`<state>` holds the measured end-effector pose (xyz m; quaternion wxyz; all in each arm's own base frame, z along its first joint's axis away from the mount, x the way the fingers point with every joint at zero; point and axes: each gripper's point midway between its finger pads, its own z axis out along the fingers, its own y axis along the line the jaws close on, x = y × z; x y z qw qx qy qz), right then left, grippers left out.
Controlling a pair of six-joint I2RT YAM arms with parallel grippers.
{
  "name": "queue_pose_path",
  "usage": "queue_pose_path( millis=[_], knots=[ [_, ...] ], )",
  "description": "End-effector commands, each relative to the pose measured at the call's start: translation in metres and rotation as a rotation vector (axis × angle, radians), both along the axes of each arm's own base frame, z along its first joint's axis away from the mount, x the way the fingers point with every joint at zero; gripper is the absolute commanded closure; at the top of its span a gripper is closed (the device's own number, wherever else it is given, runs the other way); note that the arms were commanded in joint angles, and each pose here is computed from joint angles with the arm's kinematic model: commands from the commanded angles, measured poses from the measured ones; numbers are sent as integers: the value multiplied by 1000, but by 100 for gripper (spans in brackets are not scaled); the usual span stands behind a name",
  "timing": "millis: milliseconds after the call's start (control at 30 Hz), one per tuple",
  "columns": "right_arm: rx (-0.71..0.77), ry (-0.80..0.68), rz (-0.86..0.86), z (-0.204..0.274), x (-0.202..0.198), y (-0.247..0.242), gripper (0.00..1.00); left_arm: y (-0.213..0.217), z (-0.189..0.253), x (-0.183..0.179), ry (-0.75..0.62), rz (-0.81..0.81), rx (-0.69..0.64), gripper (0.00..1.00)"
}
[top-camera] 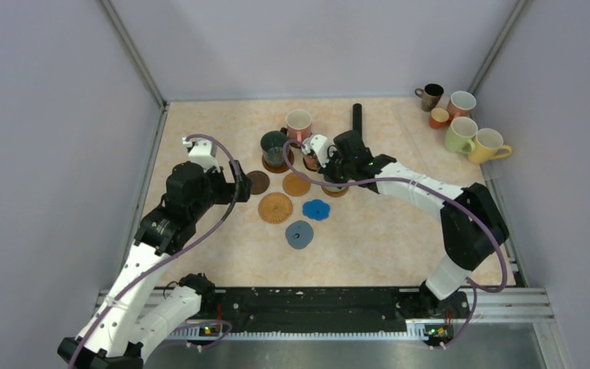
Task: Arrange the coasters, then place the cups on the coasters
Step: Place the cup on the coaster.
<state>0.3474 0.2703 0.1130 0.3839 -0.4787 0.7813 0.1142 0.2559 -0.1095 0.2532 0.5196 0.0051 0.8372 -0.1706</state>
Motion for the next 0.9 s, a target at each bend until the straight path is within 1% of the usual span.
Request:
queue_pose_path(
  millis=[0,867],
  knots=[
    [98,-135,10,50,15,13,100,-3,5,5,-25,-5,-20,4],
    [62,-76,1,26,11,11,100,-2,5,5,-25,-2,-19,4]
  ],
)
